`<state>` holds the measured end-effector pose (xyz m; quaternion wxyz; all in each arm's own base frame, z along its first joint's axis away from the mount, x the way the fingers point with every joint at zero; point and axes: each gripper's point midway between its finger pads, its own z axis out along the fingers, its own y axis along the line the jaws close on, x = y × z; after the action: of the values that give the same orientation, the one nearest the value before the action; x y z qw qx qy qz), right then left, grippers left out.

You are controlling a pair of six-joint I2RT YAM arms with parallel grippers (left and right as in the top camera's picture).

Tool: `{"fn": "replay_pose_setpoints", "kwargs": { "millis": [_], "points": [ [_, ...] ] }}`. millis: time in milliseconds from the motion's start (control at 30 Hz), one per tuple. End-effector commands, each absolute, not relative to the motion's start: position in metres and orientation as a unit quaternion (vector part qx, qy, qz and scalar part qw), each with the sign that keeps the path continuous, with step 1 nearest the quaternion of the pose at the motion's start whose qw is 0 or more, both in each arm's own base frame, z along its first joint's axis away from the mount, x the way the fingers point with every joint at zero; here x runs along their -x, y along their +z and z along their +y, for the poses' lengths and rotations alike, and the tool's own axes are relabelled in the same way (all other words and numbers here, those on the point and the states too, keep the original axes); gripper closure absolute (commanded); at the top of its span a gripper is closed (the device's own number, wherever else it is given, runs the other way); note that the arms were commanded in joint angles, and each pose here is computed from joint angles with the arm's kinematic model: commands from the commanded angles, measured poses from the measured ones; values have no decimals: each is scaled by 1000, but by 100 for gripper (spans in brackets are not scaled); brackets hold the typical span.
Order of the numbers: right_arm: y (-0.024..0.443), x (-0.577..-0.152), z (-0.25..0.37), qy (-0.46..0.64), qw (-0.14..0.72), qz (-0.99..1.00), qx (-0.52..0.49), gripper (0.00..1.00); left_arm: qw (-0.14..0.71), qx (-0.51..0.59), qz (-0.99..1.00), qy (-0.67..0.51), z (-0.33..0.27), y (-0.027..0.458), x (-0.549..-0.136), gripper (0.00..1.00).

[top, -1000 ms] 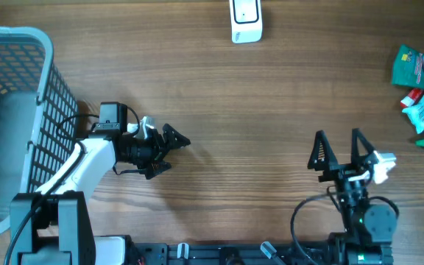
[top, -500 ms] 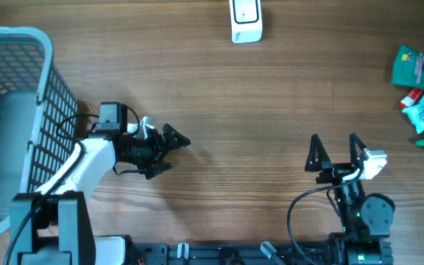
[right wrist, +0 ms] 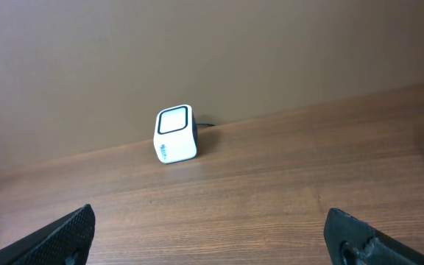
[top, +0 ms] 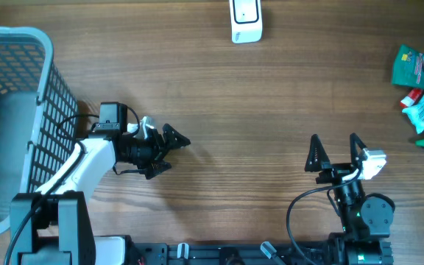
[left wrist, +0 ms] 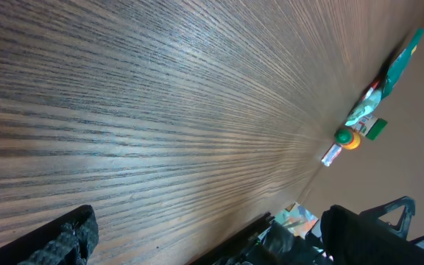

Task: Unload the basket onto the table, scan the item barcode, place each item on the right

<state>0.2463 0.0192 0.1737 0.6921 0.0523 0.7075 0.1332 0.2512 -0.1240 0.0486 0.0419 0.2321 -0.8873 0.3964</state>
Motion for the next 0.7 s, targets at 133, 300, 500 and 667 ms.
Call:
{"fn": "replay_pose_setpoints", "kwargs": {
  "millis": [133,300,500,667],
  "points": [
    [177,-246,18,125,698,703,-51,0,40,-226,-888,397,-125,50,-249,0],
    [177,-246,17,125,698,703,-51,0,-17,-227,-912,342,-107,49,-259,0],
    [177,-246,18,125,698,703,-51,0,-268,-129,-903,311,-110,129,-311,0],
    [177,-246,17,125,698,703,-51,0,-439,-117,-860,232,-95,194,-313,0]
  ]
}}
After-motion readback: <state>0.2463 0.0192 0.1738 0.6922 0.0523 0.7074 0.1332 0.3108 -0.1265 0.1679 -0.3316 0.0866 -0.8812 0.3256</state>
